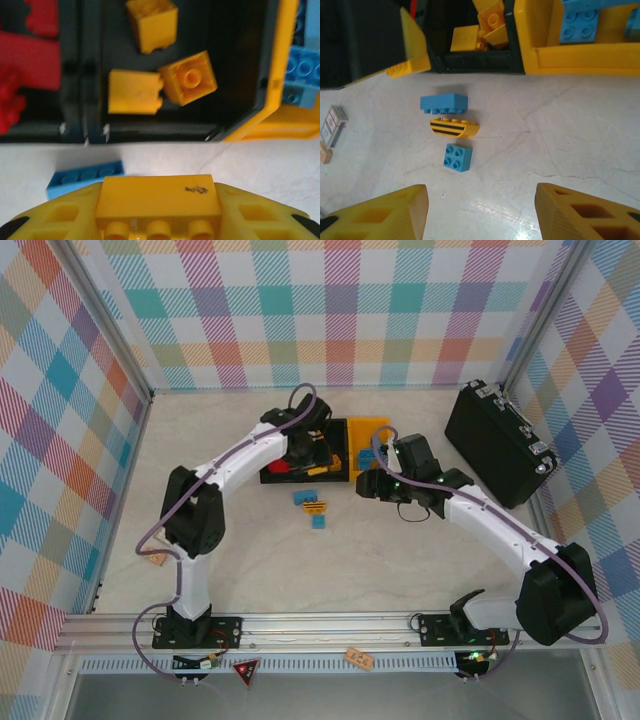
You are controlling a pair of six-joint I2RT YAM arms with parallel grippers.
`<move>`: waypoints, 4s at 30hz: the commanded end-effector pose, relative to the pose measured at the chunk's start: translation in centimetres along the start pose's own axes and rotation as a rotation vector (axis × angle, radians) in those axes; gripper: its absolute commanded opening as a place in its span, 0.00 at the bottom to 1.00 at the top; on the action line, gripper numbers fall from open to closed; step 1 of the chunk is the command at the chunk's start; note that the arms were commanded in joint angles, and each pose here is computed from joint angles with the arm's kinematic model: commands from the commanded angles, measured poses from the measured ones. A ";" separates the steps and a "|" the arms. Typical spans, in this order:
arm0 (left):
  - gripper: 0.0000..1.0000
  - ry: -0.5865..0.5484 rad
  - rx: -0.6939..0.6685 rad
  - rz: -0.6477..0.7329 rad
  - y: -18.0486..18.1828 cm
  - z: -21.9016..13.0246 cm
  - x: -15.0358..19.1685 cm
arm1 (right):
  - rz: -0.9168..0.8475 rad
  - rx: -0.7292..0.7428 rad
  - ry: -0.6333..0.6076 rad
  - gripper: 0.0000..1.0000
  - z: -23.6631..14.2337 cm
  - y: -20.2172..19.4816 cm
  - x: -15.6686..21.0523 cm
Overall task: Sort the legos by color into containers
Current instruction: Place the lego in the container, then pick up the lego from the center of the table.
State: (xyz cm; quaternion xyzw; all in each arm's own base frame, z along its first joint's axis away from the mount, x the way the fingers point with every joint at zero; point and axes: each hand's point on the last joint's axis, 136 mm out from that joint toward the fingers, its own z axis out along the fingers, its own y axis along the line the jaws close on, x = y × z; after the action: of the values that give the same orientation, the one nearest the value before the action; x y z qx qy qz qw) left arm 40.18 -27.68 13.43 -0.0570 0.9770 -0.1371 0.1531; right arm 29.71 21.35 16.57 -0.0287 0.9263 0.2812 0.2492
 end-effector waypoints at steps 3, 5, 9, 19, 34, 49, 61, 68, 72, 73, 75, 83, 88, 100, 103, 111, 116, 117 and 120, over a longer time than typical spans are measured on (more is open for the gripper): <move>0.42 -0.019 -0.036 0.070 -0.8 0.4 -2.6 | 0.024 0.020 -0.026 0.59 -0.4 -0.1 -1.5; 0.42 -0.032 -0.043 0.083 -1.2 0.8 -3.6 | 0.030 0.025 -0.034 0.59 -0.5 -0.2 -1.6; 0.42 -0.047 -0.062 0.088 -1.1 1.7 -5.3 | 0.039 0.031 -0.034 0.59 -0.6 -0.5 -1.6; 0.42 -0.086 -0.089 0.094 -0.7 3.4 -8.2 | 0.047 0.035 -0.032 0.59 -0.5 -0.7 -1.5; 0.67 -0.130 -0.055 0.097 -1.7 3.4 -9.6 | 0.060 0.034 -0.026 0.59 -0.2 -0.8 -1.2; 0.66 -0.148 0.051 0.135 -2.9 -2.8 -6.7 | 0.041 0.014 0.005 0.59 0.0 -0.7 -0.4; 0.66 -0.104 0.062 0.118 -0.3 -4.2 -0.3 | 0.034 -0.011 0.048 0.59 0.5 -0.9 1.3; 0.66 0.007 0.024 0.129 1.0 -2.0 6.5 | 0.016 -0.032 0.062 0.59 0.0 -0.9 2.7; 0.66 0.082 -0.013 0.108 2.4 0.0 10.1 | 0.021 -0.030 0.092 0.59 -0.2 -1.5 4.2; 0.66 0.094 -0.019 0.109 2.5 0.5 10.8 | 0.023 -0.034 0.096 0.60 -0.2 -1.5 4.5; 0.67 0.113 -0.049 0.115 3.1 1.2 11.9 | 0.023 -0.034 0.111 0.59 -0.1 -1.7 5.4; 0.68 0.134 -0.118 0.118 4.1 4.0 13.3 | 0.035 -0.025 0.156 0.59 0.9 -2.2 7.8; 0.66 0.138 -0.142 0.121 4.0 5.4 13.3 | 0.042 -0.016 0.147 0.59 0.9 -2.4 7.7; 0.30 0.156 -0.151 0.143 4.0 5.4 13.7 | 0.051 0.004 0.138 0.59 1.0 -2.8 7.6; 0.28 0.144 -0.133 0.150 3.5 4.2 13.4 | 0.047 0.009 0.127 0.59 0.6 -2.8 7.5; 0.27 0.077 -0.054 0.198 -0.2 1.2 10.3 | 0.077 0.031 0.056 0.59 -1.3 -3.2 6.1; 0.28 0.039 0.002 0.226 -3.6 0.7 7.7 | 0.128 0.054 0.002 0.59 -2.7 -4.3 4.8; 0.28 0.034 0.014 0.233 -4.3 0.7 7.2 | 0.136 0.059 -0.007 0.59 -2.9 -4.5 4.6; 0.28 0.016 0.034 0.255 -6.2 0.8 5.7 | 0.161 0.071 -0.039 0.59 -3.6 -5.1 3.8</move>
State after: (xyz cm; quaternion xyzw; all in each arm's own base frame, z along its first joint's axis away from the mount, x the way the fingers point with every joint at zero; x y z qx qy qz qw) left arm 35.55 -33.71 13.78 0.0430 0.9714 -0.1467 0.1816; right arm 25.51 16.29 13.77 0.0400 0.9328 0.2704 0.2348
